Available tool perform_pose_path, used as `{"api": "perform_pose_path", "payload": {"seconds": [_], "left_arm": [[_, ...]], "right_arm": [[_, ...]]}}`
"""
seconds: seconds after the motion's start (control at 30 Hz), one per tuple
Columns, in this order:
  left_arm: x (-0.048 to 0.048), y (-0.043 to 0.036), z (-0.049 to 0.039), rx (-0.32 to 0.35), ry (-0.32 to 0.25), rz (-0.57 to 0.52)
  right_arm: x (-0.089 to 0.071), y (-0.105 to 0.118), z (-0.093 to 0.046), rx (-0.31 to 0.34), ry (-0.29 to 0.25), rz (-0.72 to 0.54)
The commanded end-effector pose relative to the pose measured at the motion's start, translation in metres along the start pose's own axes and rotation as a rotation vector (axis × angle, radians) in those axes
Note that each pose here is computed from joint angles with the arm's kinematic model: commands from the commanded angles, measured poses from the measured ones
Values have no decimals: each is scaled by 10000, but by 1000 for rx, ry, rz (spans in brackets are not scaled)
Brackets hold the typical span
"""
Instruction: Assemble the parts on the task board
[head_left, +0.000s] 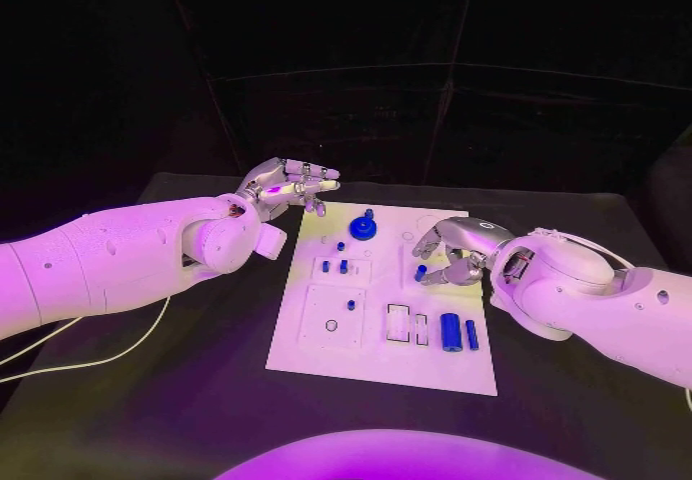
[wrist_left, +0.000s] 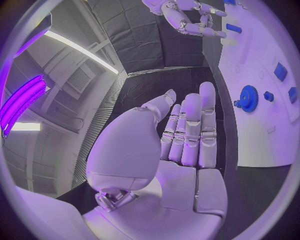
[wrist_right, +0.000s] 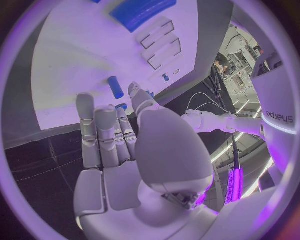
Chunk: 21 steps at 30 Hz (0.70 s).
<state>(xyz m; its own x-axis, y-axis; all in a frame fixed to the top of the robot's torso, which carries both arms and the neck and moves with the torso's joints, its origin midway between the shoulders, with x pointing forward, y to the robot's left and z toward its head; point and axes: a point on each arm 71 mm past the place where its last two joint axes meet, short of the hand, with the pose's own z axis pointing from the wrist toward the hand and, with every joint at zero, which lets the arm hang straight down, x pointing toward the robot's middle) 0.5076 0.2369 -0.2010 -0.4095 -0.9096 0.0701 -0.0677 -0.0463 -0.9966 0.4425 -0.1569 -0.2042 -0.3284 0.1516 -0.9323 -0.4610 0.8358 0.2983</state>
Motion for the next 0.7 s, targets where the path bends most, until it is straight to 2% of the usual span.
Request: {"api": "perform_pose_path", "payload": {"seconds": [0.03,0.7], "left_arm": [[19,-15,7,8,14,-5],[14,-15,9,9,12,-4]], "right_arm": [[32,18,28,9,44,-51],[85,0,130,33,82,-94]]}}
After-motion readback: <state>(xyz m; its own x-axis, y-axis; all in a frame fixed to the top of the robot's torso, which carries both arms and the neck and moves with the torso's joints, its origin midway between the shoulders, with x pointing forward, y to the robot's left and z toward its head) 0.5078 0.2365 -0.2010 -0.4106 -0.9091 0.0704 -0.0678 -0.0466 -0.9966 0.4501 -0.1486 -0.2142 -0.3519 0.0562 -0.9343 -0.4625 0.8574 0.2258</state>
